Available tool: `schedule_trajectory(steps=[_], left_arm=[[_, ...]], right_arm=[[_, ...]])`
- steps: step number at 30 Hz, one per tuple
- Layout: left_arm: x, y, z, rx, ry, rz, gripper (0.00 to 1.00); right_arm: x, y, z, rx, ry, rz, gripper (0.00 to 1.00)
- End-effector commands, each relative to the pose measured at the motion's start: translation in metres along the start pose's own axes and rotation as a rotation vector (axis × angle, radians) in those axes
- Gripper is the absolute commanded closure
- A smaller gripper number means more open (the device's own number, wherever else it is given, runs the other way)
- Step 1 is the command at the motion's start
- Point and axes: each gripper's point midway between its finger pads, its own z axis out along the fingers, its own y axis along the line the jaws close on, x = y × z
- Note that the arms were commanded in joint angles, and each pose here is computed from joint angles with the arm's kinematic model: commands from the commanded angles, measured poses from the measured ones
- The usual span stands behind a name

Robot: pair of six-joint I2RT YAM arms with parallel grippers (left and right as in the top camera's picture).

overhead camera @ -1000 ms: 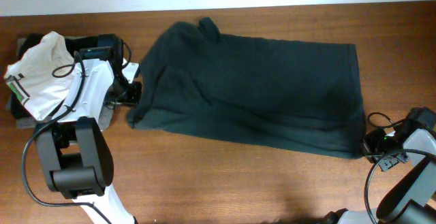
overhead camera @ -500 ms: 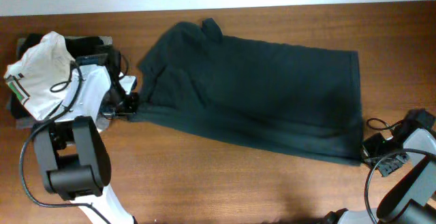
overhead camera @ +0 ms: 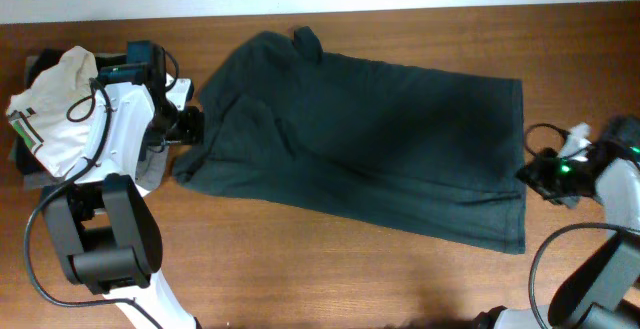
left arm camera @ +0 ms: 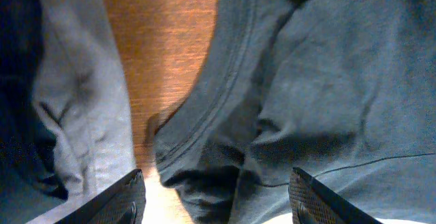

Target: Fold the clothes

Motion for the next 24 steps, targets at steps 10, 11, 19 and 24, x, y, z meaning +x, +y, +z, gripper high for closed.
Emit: schedule_trajectory(steps=[10, 11, 19, 24], left_arm=[[-0.011, -0.01, -0.007, 0.072, -0.05, -0.005, 0.31], [-0.011, -0.01, -0.007, 0.071, -0.05, -0.006, 0.31], [-0.013, -0.009, -0.007, 0.07, -0.061, -0.005, 0.3], [-0.013, -0.009, -0.007, 0.07, -0.06, -0.005, 0.3]], right_arm=[[0.024, 0.0, 0.051, 0.125, 0.214, -0.119, 0.96], [0.006, 0.009, 0.034, 0.121, 0.164, -0.134, 0.96], [0.035, 0.032, 0.048, 0.107, 0.235, -0.252, 0.6], [0.052, 0.023, 0.064, 0.136, 0.247, -0.251, 0.59]])
